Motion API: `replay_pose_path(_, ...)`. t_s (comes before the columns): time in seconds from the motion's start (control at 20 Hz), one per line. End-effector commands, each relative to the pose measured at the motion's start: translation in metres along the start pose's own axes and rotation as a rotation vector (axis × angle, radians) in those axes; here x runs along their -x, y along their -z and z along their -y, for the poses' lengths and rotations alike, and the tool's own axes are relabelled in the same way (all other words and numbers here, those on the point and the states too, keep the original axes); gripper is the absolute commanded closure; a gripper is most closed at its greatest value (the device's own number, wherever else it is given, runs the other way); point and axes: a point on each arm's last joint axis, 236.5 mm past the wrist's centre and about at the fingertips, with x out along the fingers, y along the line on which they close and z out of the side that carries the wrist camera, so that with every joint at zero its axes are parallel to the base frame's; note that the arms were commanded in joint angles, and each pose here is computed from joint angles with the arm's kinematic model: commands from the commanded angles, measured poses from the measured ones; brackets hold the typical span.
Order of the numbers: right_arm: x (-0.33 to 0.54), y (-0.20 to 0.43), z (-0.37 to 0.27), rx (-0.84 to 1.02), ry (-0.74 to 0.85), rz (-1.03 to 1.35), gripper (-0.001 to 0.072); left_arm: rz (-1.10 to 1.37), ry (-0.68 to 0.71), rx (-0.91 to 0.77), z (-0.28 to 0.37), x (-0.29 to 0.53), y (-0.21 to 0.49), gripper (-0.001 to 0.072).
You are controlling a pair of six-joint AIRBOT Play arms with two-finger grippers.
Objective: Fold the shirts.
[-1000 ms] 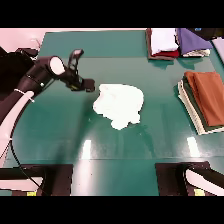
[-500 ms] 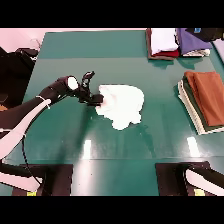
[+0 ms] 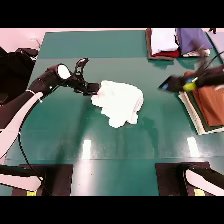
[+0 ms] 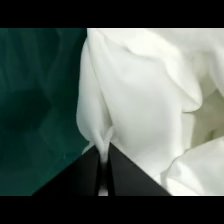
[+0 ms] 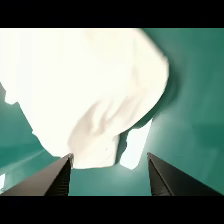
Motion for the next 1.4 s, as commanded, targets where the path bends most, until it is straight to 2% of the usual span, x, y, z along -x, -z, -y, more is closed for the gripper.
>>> replay_pose_path(0.0,-0.079,0.036,0.002,-0.136,-0.107,-0.059,0.0179,0.001,-0.004,-0.008,-0.001,0.004,-0.002,0.0679)
replay_pose_path(0.2,-0.12,0.012,-0.005,-0.112,-0.108,-0.052,0.0186,-0.003,-0.004,-0.009,-0.001,0.004,-0.001,0.0679)
replay_pose_path(0.25,-0.125,0.003,-0.008,-0.099,-0.108,-0.045,0.0214,-0.003,-0.006,-0.009,-0.001,0.004,-0.001,0.0678)
replay_pose_path(0.3,-0.127,-0.008,-0.008,-0.088,-0.107,-0.029,0.0297,-0.003,-0.007,-0.011,-0.001,0.004,-0.001,0.0679)
replay_pose_path(0.35,-0.127,-0.017,-0.009,-0.078,-0.107,-0.015,0.0449,-0.003,-0.008,-0.011,-0.002,0.004,-0.001,0.0679)
replay_pose_path(0.4,-0.125,-0.025,-0.011,-0.047,-0.108,0.001,0.0639,-0.003,-0.016,-0.017,-0.003,0.004,-0.001,0.0679)
replay_pose_path(0.45,-0.12,-0.033,-0.011,-0.024,-0.105,0.025,0.0692,-0.007,-0.028,-0.028,-0.006,0.006,-0.001,0.0678)
replay_pose_path(0.65,-0.06,-0.066,-0.01,0.043,-0.072,0.139,0.0693,0.092,-0.131,-0.146,-0.01,0.052,-0.031,0.0679)
replay_pose_path(0.8,0.024,-0.088,-0.017,0.192,0.028,0.234,0.0693,0.318,-0.203,-0.261,0.012,0.146,-0.075,0.0679)
replay_pose_path(0.95,0.112,-0.099,-0.048,0.322,0.1,0.356,0.0694,0.563,-0.182,-0.327,0.055,0.258,-0.093,0.0679)
replay_pose_path(1.2,0.238,-0.084,-0.108,0.505,0.251,0.587,0.0694,0.922,-0.114,-0.406,0.114,0.432,-0.056,0.0679)
replay_pose_path(1.35,0.272,-0.071,-0.132,0.558,0.289,0.681,0.0694,0.902,-0.117,-0.409,0.113,0.443,-0.036,0.0679)
